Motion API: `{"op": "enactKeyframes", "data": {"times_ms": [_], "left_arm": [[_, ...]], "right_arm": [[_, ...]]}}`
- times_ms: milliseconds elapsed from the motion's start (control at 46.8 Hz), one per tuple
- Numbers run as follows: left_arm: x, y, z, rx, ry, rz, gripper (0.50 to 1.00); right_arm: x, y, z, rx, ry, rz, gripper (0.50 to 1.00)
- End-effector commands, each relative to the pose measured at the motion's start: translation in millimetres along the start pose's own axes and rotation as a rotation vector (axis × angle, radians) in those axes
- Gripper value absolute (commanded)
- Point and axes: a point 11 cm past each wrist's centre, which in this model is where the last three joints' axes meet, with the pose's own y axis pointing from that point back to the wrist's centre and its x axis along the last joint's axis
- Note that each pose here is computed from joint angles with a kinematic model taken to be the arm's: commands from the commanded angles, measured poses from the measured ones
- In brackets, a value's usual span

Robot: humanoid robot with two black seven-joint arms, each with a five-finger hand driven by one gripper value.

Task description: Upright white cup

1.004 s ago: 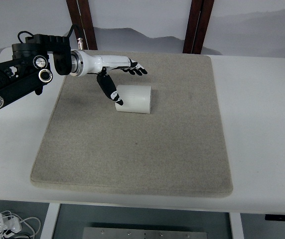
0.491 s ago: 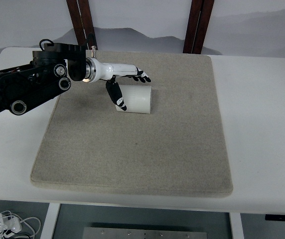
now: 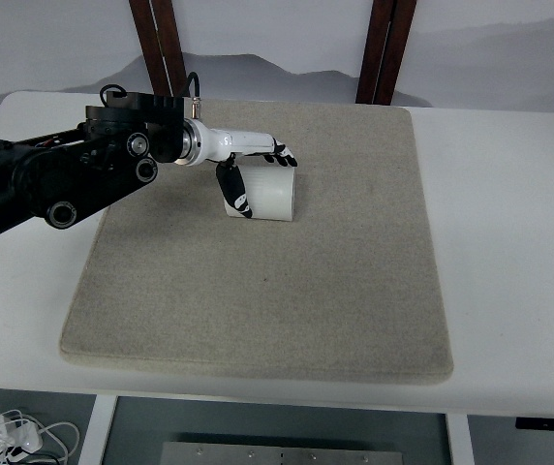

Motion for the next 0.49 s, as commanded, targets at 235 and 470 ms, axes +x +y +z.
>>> {"op": "enactKeyframes", "data": {"times_ms": [235,470], "left_arm": [[-2.7,-1.6,-0.8,0.002,0.003,-0.005,0.859],[-4.3,-2.0,-3.3,0.017,0.002,-0.007,0.727]], "right_arm": [[0.0,0.0,0.0,0.0,0.0,0.0,0.952],[0.0,0.0,0.0,0.0,0.0,0.0,0.952]]}}
